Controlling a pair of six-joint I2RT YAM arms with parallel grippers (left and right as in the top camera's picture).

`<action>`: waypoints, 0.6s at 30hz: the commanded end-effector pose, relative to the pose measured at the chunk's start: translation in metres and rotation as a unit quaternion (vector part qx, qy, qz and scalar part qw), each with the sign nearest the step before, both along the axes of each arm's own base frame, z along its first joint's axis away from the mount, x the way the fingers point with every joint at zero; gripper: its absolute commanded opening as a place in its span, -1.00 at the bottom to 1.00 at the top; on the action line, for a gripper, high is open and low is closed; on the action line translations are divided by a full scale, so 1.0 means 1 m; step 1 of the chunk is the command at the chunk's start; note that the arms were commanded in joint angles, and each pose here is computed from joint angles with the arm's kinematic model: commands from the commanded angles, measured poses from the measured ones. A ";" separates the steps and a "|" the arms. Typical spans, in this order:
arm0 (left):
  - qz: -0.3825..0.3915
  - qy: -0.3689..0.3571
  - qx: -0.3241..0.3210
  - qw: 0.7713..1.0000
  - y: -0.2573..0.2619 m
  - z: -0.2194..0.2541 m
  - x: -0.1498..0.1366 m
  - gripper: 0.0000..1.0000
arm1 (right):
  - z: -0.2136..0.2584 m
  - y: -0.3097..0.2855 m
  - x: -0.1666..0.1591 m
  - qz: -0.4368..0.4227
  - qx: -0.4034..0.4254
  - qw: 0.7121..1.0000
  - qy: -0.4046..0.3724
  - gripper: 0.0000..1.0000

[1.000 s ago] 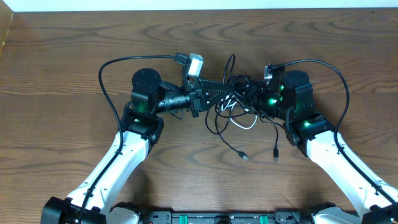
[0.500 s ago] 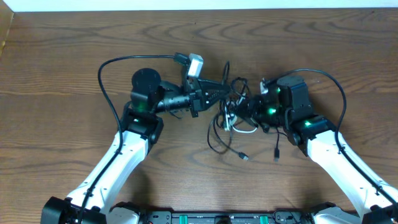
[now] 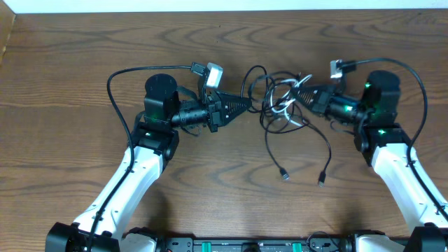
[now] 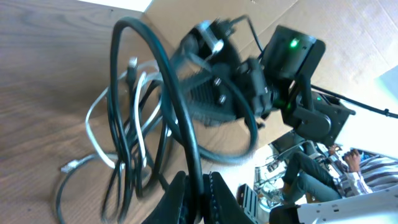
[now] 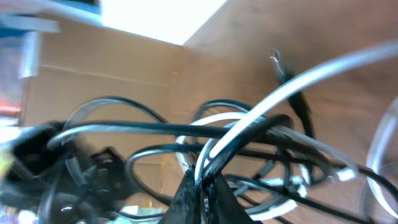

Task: Untangle cables

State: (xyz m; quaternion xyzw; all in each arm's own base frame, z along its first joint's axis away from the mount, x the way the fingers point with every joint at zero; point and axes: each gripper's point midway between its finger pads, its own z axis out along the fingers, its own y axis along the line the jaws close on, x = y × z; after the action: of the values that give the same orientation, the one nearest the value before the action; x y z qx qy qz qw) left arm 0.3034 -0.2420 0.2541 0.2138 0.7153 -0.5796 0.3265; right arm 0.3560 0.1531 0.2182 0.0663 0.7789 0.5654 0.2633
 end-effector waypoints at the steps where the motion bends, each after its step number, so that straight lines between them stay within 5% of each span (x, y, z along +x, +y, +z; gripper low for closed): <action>1: -0.014 -0.030 -0.002 0.999 -0.001 0.011 -0.005 -0.85 | 0.019 0.009 -0.013 0.051 0.047 0.998 0.004 -0.98; 9: -0.013 -0.028 -0.001 1.000 -0.002 0.010 -0.005 -0.85 | 0.043 0.020 -0.024 0.093 0.098 0.990 0.025 -0.97; 18: -0.013 -0.018 0.001 1.000 -0.002 0.007 -0.006 -0.85 | 0.065 0.017 -0.012 0.069 0.101 0.992 -0.041 -0.88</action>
State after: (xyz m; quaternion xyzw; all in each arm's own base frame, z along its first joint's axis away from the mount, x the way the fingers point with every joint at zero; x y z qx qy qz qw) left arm 0.3013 -0.2426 0.2520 0.2199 0.7157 -0.5781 0.3245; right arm 0.3428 0.1683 0.2703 0.0207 0.7208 0.6507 0.2379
